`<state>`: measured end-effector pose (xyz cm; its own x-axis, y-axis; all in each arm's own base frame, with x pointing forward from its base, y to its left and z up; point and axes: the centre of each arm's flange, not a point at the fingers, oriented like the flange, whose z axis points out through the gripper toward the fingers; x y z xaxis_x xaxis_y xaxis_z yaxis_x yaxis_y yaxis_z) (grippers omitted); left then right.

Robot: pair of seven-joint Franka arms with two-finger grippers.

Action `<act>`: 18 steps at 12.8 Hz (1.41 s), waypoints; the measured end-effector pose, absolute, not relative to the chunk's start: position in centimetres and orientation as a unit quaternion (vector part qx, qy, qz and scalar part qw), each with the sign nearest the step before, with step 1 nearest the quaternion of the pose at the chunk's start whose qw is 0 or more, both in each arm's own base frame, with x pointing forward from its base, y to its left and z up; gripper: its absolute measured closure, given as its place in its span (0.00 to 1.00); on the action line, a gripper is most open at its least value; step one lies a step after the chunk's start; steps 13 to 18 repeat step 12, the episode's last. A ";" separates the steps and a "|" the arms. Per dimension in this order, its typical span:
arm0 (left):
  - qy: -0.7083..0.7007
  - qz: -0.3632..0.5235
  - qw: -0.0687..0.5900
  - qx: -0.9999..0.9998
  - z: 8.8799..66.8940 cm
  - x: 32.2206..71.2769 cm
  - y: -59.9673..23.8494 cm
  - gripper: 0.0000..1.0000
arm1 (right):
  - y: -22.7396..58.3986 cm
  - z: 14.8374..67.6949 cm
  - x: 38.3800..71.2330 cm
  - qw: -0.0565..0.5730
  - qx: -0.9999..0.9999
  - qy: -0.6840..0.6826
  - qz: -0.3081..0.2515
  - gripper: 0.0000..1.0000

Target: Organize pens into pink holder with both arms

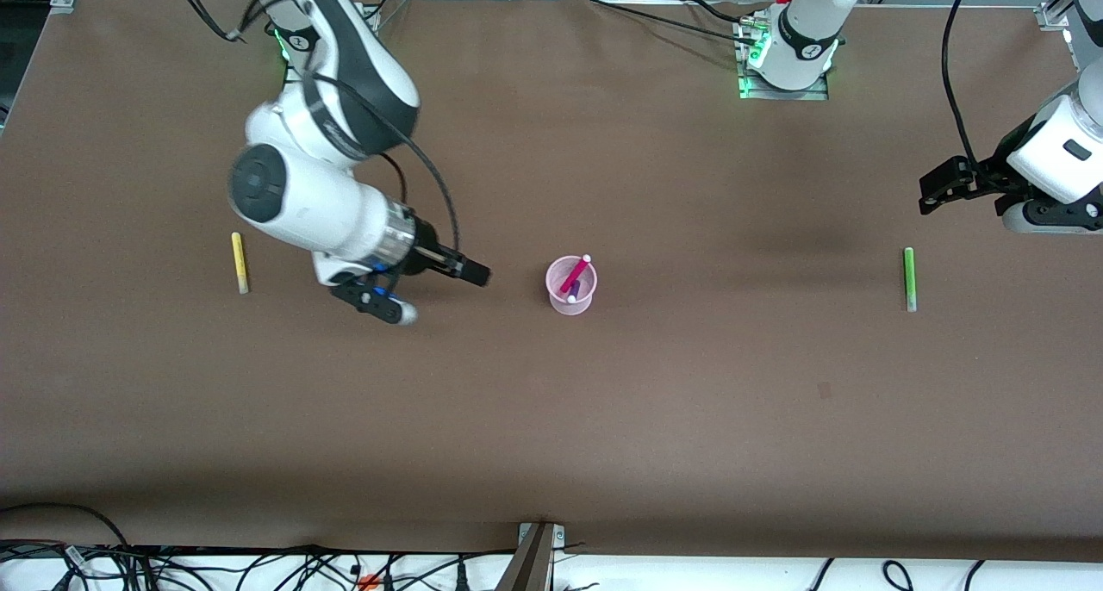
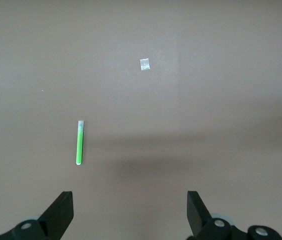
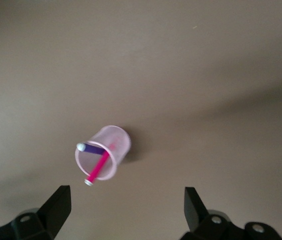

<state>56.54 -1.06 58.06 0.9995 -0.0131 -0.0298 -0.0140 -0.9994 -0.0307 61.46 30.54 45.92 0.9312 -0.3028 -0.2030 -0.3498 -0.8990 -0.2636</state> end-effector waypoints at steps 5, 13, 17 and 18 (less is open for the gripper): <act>0.008 0.015 0.015 -1.000 58.0 56.6 -1.1 0.00 | 19.7 55.1 56.5 0.080 -0.993 0.061 0.056 0.00; 0.012 0.018 0.015 -1.000 58.0 56.5 -1.1 0.00 | 10.7 60.1 52.5 0.042 -0.998 -0.034 0.039 0.00; 0.012 0.018 0.015 -1.000 58.0 56.5 -1.1 0.00 | 10.7 60.1 52.5 0.042 -0.998 -0.034 0.039 0.00; 0.012 0.018 0.015 -1.000 58.0 56.5 -1.1 0.00 | 10.7 60.1 52.5 0.042 -0.998 -0.034 0.039 0.00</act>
